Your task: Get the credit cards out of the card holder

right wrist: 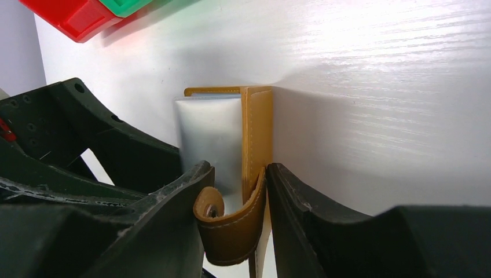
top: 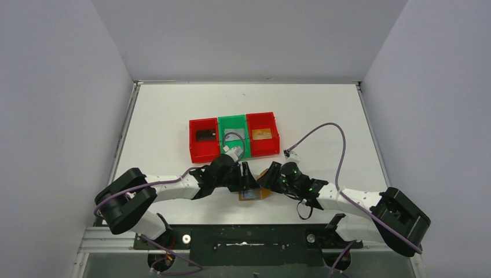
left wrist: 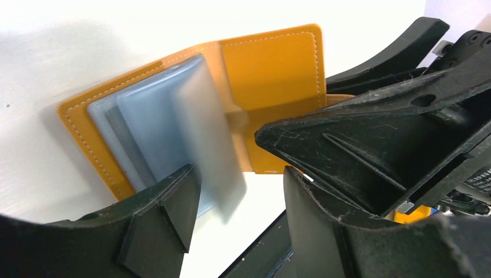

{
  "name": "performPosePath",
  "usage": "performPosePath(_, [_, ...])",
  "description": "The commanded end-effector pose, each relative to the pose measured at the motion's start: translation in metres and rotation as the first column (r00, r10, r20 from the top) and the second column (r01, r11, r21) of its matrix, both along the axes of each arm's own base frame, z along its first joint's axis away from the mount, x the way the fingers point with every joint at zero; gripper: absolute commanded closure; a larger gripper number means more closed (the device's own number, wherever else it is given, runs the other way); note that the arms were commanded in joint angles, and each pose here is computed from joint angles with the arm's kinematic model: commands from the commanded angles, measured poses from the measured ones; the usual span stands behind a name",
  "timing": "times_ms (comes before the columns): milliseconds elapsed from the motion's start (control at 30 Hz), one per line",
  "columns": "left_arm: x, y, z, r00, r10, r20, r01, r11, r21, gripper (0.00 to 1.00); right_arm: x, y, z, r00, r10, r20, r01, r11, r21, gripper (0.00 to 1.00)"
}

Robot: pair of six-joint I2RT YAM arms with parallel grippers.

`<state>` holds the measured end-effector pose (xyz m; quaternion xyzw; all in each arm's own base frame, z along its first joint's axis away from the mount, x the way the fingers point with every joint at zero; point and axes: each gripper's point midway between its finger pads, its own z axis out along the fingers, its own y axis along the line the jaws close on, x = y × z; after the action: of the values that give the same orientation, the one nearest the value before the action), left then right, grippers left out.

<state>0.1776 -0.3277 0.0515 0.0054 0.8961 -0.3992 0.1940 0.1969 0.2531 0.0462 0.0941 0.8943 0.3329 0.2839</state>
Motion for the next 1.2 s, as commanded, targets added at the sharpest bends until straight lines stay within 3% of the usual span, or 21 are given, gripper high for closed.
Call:
performPosePath(0, [0.003,-0.016,0.022,0.998,-0.027,0.049,0.032,0.995,-0.094,0.49,0.016,-0.003,0.023,0.995,-0.071,0.07,0.066,0.996,0.065,0.58])
performPosePath(133, [0.003,-0.015,0.02,0.999,-0.025,0.045,0.028,0.996,-0.087,0.51,0.018,-0.003,0.025,0.996,-0.057,0.067,0.053,0.997,0.057,0.47])
performPosePath(267, [0.009,-0.004,0.02,0.997,0.04,0.06,-0.037,0.998,-0.06,0.5,0.017,-0.004,0.015,0.999,-0.036,0.034,0.036,0.999,0.007,0.46])
performPosePath(367, [0.013,0.009,0.021,0.993,0.082,0.081,-0.081,0.997,-0.009,0.5,0.016,-0.005,0.006,1.0,-0.026,0.004,0.026,0.999,-0.041,0.56])
performPosePath(467, [0.015,0.022,0.02,0.989,0.113,0.094,-0.117,0.992,0.045,0.49,0.015,-0.009,-0.002,0.999,-0.038,-0.022,0.036,0.996,-0.081,0.77])
performPosePath(667, [0.016,0.039,0.025,0.98,0.159,0.124,-0.167,0.984,0.06,0.44,0.009,-0.018,-0.024,0.997,-0.057,-0.059,0.05,0.992,-0.112,0.81])
performPosePath(867, [0.018,0.048,0.028,0.973,0.176,0.15,-0.189,0.979,0.073,0.43,0.003,-0.005,-0.033,0.998,-0.006,-0.069,0.003,0.998,-0.055,0.91])
performPosePath(1167, [0.021,0.066,0.038,0.954,0.235,0.186,-0.253,0.964,0.077,0.4,0.002,0.007,-0.035,0.998,-0.031,-0.058,0.031,0.999,0.015,0.93])
